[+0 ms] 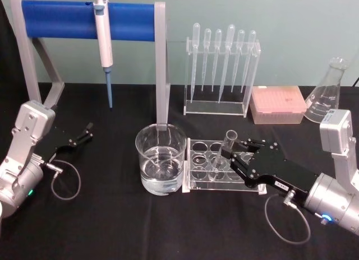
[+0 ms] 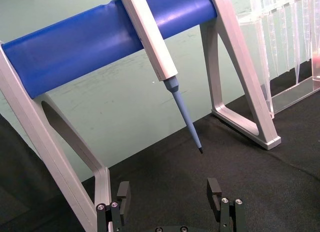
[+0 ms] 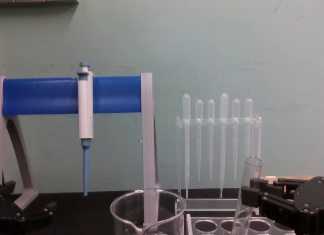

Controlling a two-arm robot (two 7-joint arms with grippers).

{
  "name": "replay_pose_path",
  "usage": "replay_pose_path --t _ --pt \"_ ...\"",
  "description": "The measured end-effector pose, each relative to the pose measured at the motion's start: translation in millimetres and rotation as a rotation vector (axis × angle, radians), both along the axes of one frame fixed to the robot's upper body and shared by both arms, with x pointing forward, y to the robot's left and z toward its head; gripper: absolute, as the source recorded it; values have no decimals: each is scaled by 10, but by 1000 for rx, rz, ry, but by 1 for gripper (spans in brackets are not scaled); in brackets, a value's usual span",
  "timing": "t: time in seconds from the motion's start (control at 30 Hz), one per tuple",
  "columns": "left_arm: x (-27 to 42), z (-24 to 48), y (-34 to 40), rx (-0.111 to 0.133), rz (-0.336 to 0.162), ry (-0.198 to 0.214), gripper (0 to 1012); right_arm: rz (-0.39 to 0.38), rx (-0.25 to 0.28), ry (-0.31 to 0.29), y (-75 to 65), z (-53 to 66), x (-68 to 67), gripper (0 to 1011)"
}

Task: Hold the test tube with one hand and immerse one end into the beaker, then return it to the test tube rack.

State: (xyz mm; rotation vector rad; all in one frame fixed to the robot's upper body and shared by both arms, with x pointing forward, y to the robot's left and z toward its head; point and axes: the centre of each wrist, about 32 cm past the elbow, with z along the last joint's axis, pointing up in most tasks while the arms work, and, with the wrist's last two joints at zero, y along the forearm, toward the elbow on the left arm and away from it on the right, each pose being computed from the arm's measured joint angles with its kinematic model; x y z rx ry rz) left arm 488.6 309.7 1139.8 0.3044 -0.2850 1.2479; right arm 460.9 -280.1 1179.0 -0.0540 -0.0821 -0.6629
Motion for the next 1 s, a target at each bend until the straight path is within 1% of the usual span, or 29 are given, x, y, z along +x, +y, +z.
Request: replay_pose_path --t 0.27,0.33,0.43,0.47,0.57,0.6,0.67,0.7,0.8,0.83,0.87,0.9,1.0 --pt "0 0 0 0 0 0 1000 0 0 2 -9 7 4 241" --pt "0 0 0 0 0 0 1000 -2 0 7 -28 29 18 241" --pt "0 0 0 0 0 0 1000 -3 10 31 -59 96 44 241" --pt "0 0 0 0 0 0 1000 -5 16 45 -72 137 57 241" --pt "0 0 0 0 0 0 1000 -6 21 68 -90 209 70 241" --pt "0 0 0 0 0 0 1000 -5 26 81 -99 262 76 241" --pt "0 0 0 0 0 0 1000 -3 29 88 -112 325 83 241" --pt "0 0 0 0 0 0 1000 1 30 91 -123 386 85 241" --pt "0 0 0 0 0 0 1000 5 28 87 -132 486 86 241" --pt "0 0 0 0 0 0 1000 8 26 80 -139 555 88 241" --pt "0 0 0 0 0 0 1000 10 26 76 -141 585 89 241" --pt "0 0 0 0 0 0 1000 12 23 65 -148 657 92 241" --pt "0 0 0 0 0 0 1000 15 20 49 -160 752 99 241"
